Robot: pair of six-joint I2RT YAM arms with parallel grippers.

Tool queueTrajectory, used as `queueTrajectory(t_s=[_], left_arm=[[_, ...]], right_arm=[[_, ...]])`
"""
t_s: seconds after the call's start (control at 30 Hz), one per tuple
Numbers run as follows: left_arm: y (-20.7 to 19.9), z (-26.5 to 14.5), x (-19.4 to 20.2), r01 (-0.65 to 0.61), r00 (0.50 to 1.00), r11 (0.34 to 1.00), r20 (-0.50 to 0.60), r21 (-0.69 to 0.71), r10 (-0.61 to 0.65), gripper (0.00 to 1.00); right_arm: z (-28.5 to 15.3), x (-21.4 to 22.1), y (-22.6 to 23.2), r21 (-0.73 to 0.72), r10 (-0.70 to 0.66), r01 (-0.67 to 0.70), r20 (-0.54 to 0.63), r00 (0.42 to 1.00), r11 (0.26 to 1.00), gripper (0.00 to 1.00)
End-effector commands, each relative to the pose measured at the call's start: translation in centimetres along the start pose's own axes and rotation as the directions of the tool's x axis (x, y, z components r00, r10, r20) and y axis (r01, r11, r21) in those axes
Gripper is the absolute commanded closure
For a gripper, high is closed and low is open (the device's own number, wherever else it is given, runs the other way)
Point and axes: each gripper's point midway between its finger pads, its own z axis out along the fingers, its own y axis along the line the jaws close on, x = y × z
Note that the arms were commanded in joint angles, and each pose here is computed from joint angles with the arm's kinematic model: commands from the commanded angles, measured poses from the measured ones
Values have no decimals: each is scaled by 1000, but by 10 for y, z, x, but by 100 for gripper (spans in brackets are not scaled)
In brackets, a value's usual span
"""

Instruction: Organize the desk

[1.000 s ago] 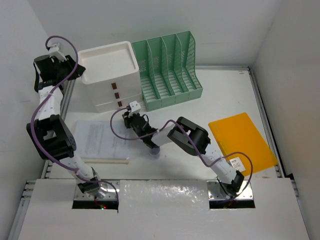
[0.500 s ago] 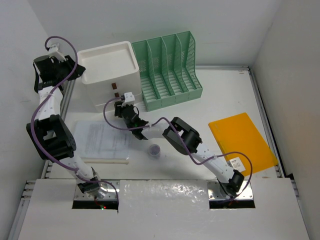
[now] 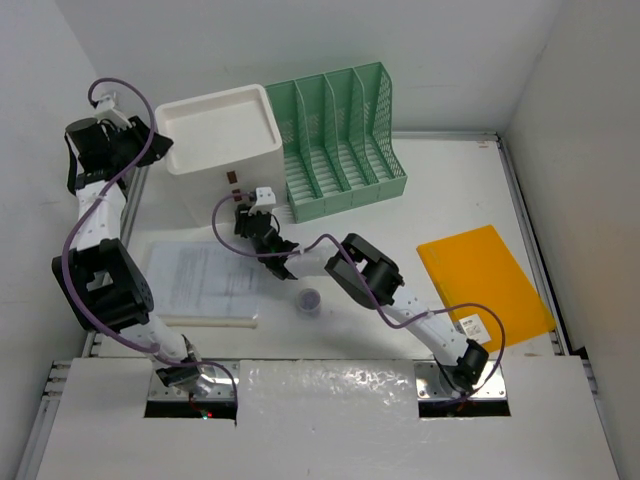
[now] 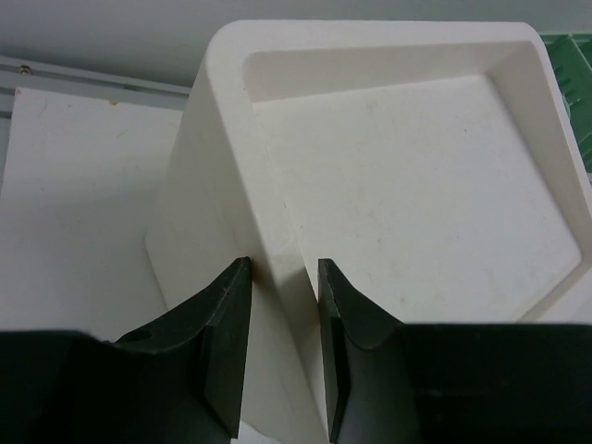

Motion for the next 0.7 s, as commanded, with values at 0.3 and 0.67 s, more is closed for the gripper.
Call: queueTrajectory(t_s=[0.3,0.67], left_arm=[[-46,-16,63,225,951,966,-247,129,-189,100],[-31,-3,67,225,948,970,-252,93,-195,100]], right_arm=[[-10,-92,-5,-35,-113,127,266,957,991,54],[4,-76,17,-125,-203,249,296,933,961,51]])
